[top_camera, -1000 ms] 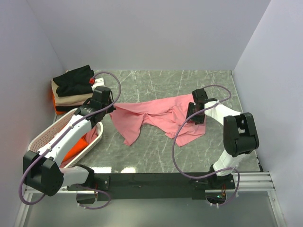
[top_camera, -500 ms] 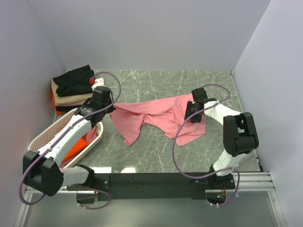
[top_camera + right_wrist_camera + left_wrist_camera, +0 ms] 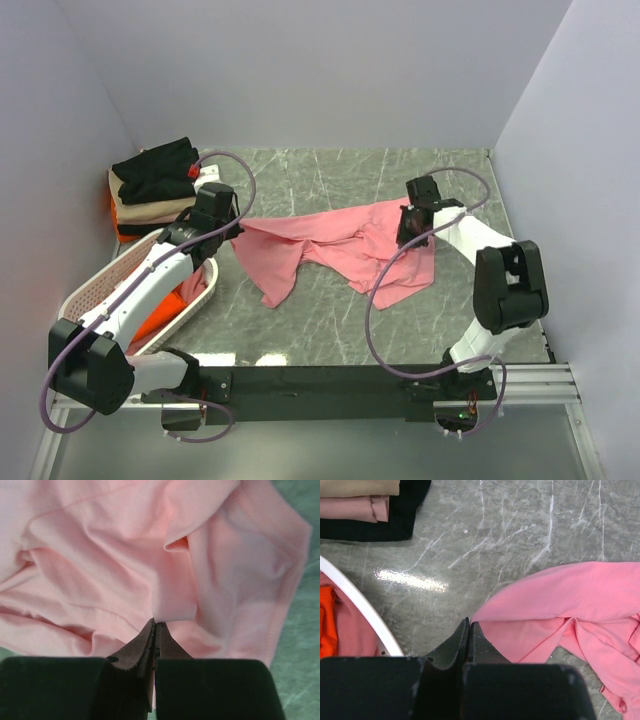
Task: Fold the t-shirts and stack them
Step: Flatten the tshirt out
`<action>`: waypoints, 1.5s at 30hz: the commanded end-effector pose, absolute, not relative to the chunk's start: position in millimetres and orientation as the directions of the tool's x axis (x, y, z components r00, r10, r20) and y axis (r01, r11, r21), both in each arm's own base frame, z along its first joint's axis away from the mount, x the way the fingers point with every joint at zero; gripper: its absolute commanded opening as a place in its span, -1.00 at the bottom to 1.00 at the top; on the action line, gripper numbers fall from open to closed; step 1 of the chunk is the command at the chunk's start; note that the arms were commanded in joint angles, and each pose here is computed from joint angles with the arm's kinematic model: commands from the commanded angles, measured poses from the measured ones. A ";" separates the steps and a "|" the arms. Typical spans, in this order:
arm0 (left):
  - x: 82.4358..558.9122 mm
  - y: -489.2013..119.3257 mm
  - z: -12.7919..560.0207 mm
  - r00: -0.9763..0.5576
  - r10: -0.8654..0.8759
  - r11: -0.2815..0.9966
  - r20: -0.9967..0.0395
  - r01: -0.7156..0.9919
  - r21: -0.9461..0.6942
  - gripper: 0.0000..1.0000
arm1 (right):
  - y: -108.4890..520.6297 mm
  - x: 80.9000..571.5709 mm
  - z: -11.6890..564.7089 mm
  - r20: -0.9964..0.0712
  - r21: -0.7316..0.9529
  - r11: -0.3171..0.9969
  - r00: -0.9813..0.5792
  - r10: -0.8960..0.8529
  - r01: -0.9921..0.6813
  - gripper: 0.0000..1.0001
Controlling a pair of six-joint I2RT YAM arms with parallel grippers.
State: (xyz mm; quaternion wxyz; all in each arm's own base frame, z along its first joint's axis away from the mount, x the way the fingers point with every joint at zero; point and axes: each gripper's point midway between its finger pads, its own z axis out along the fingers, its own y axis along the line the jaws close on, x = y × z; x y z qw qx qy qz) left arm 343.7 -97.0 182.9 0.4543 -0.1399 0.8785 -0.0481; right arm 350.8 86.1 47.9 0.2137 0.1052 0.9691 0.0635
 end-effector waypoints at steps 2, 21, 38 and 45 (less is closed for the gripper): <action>350.6 -92.7 211.4 -0.493 -0.290 0.956 -0.820 -0.198 -0.219 -0.99 | 71.3 368.7 126.4 -0.568 0.140 0.974 -0.792 0.224 0.176 -1.00; 345.2 -98.7 311.6 -0.343 -0.272 0.961 -0.899 -0.042 -0.275 -0.99 | 36.8 347.0 321.5 -0.877 0.142 0.978 -0.439 0.197 0.154 -1.00; 286.6 -126.6 499.1 -0.075 -0.313 0.879 -0.947 0.356 -0.319 -0.99 | 12.1 240.1 541.5 -0.967 0.254 0.965 0.022 0.253 0.059 -1.00; 249.4 -128.2 539.0 -0.021 -0.359 0.828 -0.933 0.455 -0.328 -0.99 | 17.6 202.2 583.5 -0.953 0.278 0.960 0.117 0.281 -0.042 -1.00</action>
